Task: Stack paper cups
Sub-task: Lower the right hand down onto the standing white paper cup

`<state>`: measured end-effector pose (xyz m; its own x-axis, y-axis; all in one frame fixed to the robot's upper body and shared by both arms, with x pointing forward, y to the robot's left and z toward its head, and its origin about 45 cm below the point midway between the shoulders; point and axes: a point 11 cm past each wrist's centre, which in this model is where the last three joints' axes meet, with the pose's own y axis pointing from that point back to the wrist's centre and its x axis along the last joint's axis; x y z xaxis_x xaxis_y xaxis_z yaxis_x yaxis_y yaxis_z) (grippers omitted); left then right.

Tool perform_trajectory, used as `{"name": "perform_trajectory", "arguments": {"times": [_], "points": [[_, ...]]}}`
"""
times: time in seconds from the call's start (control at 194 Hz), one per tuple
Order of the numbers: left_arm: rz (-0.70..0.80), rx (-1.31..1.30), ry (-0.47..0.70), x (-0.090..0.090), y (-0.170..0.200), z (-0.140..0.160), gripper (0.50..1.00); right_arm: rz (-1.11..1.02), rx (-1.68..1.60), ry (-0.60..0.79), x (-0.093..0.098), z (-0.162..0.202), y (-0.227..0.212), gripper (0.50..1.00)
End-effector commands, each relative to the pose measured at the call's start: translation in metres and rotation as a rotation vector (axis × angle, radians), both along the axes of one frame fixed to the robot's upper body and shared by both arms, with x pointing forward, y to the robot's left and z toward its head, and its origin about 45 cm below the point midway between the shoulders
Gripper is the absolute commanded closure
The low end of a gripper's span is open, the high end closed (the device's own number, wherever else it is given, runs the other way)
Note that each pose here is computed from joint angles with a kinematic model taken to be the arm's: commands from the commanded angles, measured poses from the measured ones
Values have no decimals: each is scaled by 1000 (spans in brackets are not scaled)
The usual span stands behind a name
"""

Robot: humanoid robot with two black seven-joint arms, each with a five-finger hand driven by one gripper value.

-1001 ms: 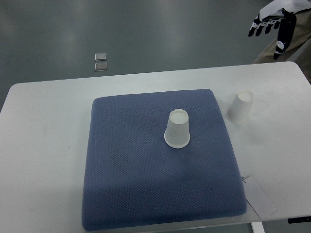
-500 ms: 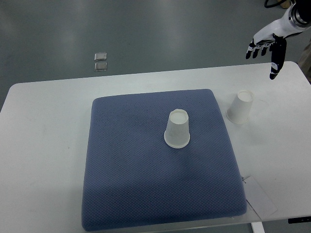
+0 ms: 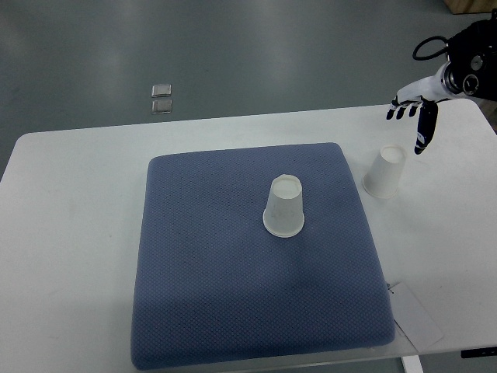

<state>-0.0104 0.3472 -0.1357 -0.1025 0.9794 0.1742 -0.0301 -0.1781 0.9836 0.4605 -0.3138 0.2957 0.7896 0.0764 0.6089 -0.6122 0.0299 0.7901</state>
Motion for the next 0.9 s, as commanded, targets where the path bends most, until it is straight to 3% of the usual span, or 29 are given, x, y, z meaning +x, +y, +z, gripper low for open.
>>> {"name": "perform_trajectory", "arguments": {"times": [0.0, 0.691, 0.769, 0.815, 0.893], "points": [[0, 0, 0, 0, 0, 0, 500, -10, -1, -5, 0, -11, -2, 579], [0, 0, 0, 0, 0, 0, 500, -44, -18, -47, 5, -58, -6, 589], [0, 0, 0, 0, 0, 0, 500, -43, -17, -46, 4, -59, -6, 607], [0, 0, 0, 0, 0, 0, 500, -45, -16, -48, 4, -61, -6, 672], [0, 0, 0, 0, 0, 0, 500, -49, -13, -55, 3, -63, -7, 675]]}}
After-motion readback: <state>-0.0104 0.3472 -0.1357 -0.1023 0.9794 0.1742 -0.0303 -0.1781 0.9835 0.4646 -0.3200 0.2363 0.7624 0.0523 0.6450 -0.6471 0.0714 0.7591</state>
